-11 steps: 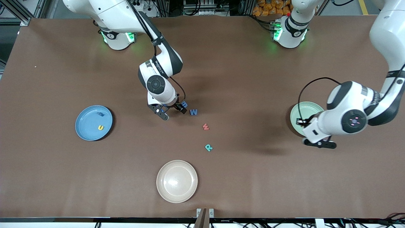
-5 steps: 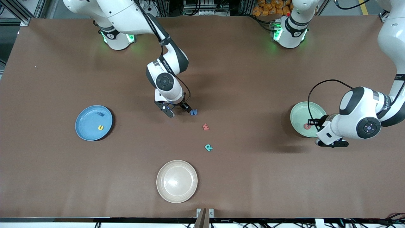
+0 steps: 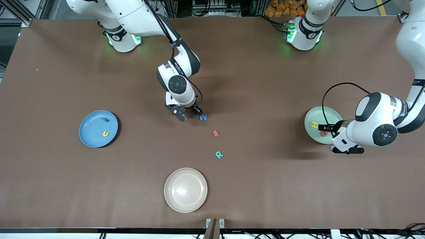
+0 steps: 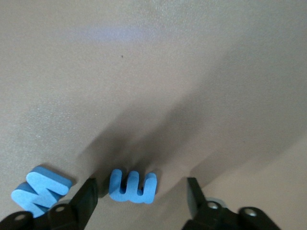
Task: Sort upper and lower case letters into plates
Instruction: 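Grasp the blue m with the right gripper, carry to blue plate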
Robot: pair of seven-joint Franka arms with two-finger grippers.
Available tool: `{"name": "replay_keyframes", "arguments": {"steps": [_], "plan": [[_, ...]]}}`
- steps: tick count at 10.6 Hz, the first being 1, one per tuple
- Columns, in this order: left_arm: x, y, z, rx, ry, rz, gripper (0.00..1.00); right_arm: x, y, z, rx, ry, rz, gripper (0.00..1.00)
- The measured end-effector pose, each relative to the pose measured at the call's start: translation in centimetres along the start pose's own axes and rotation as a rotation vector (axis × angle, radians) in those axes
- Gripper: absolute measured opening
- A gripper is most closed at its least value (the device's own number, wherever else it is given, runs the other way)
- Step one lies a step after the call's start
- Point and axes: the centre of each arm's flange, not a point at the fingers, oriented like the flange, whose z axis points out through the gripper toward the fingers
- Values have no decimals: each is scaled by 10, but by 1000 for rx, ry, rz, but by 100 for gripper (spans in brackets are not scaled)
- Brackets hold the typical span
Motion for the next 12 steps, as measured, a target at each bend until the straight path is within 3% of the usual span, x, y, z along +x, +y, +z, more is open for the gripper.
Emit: {"name": "replay_keyframes", "arguments": {"steps": [4, 7, 9, 12], "plan": [[0, 35, -16, -7, 28, 43, 100, 1, -4, -5, 12, 2, -1, 45], [-6, 72, -40, -27, 64, 54, 100, 1, -4, -5, 12, 2, -1, 41], [-13, 119, -49, -23, 79, -22, 100, 4, -4, -6, 2, 1, 4, 41], [-28, 191, -56, -35, 76, -146, 100, 41, -10, -36, -87, -47, 25, 41]]}}
